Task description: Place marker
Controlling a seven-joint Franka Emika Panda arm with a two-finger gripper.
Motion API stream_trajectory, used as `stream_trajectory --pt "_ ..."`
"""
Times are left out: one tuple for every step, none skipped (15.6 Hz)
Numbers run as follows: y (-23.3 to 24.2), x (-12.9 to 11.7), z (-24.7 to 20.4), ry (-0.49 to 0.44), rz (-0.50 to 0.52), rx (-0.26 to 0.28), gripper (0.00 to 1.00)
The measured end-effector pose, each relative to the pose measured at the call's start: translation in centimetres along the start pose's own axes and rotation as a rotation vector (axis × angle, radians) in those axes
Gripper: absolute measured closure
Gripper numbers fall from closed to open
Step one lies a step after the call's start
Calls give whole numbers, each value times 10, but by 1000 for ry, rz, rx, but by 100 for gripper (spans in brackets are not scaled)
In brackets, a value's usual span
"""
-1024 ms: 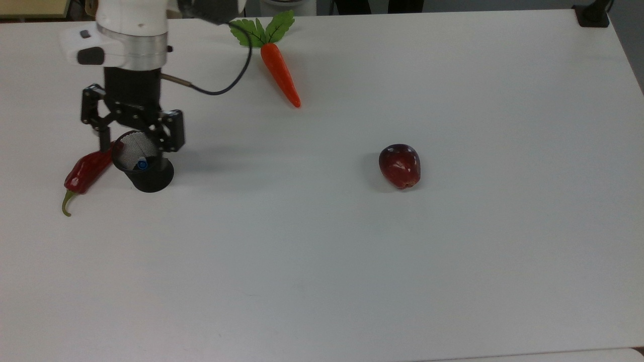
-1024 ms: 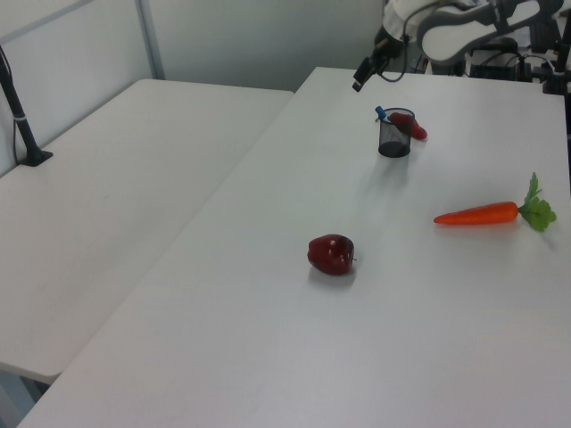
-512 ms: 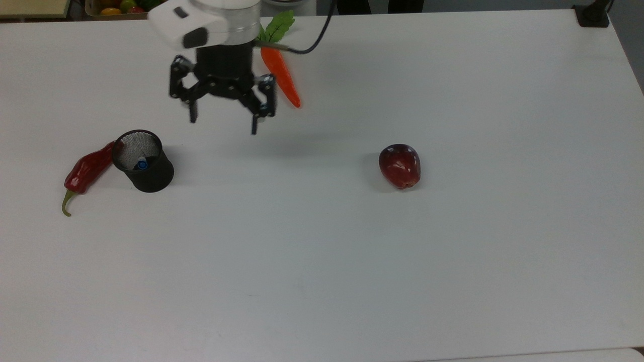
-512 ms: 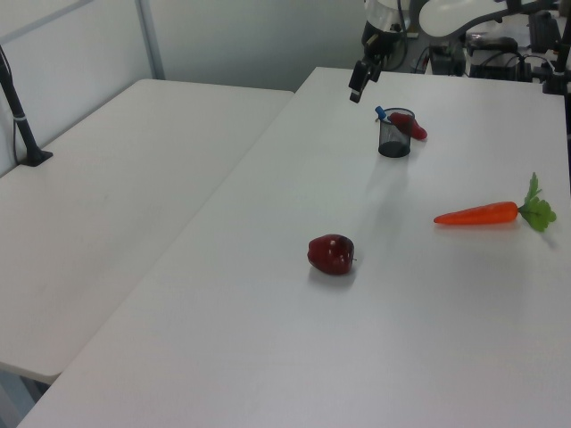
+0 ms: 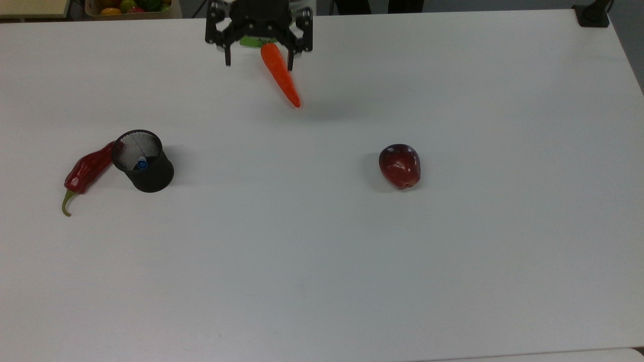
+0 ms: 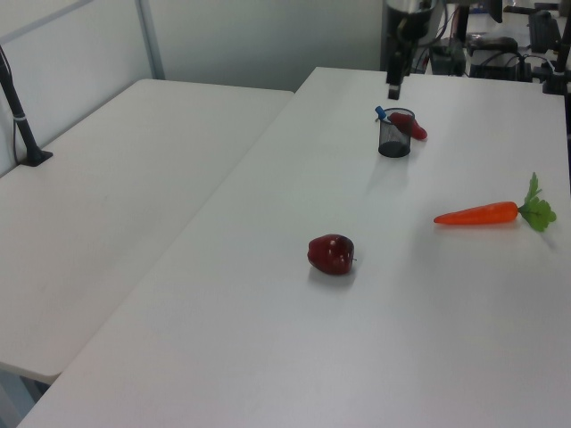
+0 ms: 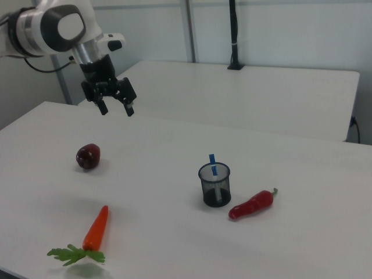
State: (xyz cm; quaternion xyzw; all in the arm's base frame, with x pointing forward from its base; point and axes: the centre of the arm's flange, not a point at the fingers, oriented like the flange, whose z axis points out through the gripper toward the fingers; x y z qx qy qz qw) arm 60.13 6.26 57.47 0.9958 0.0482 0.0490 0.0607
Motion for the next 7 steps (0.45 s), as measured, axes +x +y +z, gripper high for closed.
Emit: stream_trajectory --pt "3 -7 -8 -16 6 19 0" --pt "10 -13 -15 -30 21 39 0" --pt "18 -20 -20 -46 31 53 0" --pt "24 -25 -23 -64 37 62 0" --pt "28 -29 -25 -80 43 67 0" --pt "29 -31 -25 -88 45 69 0" --pt "28 -31 -25 -92 43 70 0"
